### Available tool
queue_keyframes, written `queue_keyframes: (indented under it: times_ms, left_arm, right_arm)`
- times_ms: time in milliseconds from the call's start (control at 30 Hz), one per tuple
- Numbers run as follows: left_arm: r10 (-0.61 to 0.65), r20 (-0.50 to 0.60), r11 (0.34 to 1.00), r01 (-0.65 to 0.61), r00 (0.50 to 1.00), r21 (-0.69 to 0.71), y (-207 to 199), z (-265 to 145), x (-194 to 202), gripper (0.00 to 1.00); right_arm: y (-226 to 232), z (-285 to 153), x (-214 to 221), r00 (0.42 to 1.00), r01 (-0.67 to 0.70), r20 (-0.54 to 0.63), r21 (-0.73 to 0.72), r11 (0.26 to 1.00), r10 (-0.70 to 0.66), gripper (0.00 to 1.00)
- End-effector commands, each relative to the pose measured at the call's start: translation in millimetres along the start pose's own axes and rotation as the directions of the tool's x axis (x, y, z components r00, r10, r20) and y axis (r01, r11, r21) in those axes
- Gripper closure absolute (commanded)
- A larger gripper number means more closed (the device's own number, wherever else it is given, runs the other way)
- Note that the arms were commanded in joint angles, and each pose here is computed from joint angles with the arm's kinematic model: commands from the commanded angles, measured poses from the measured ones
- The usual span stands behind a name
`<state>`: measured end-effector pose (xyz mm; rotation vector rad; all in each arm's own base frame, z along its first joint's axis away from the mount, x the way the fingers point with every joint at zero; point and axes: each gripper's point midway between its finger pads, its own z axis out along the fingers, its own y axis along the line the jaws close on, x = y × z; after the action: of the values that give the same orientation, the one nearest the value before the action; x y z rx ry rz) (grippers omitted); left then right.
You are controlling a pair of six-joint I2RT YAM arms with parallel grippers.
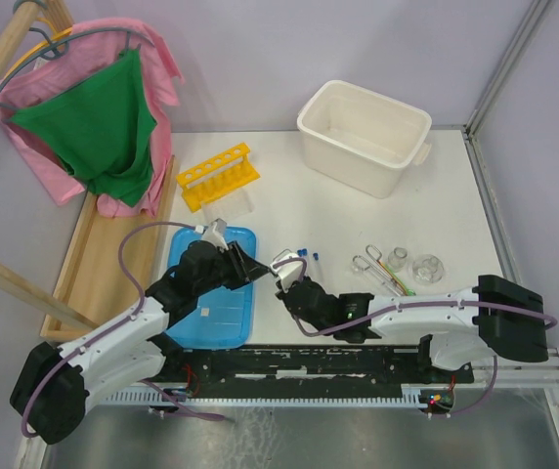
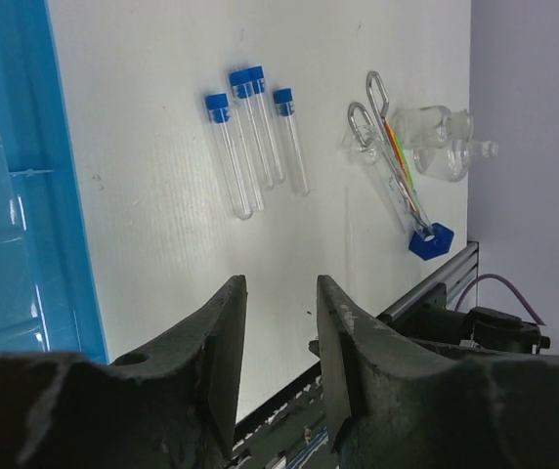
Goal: Organize the chemistry lab equipment
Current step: Pick up the test tube at the center of the board.
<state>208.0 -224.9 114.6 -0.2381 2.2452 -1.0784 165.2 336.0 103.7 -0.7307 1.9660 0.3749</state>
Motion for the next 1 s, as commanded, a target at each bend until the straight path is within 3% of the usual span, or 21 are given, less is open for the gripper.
queue_keyframes:
  times_ms: [0, 967]
  left_arm:
    - [-0.029, 0.046, 0.993, 0.024, 0.999, 0.114, -29, -7, -12, 0.58]
    - [-0.023, -0.01, 0.993, 0.024, 1.0, 0.116, -29, 0, 5, 0.6]
  right_arm:
    - [7, 0, -22, 0.998, -0.02, 0.063, 0.001, 1.0, 0.02, 0.93]
    - [13, 8, -20, 0.998, 0.0, 0.057, 0.007, 1.0, -0.001, 0.92]
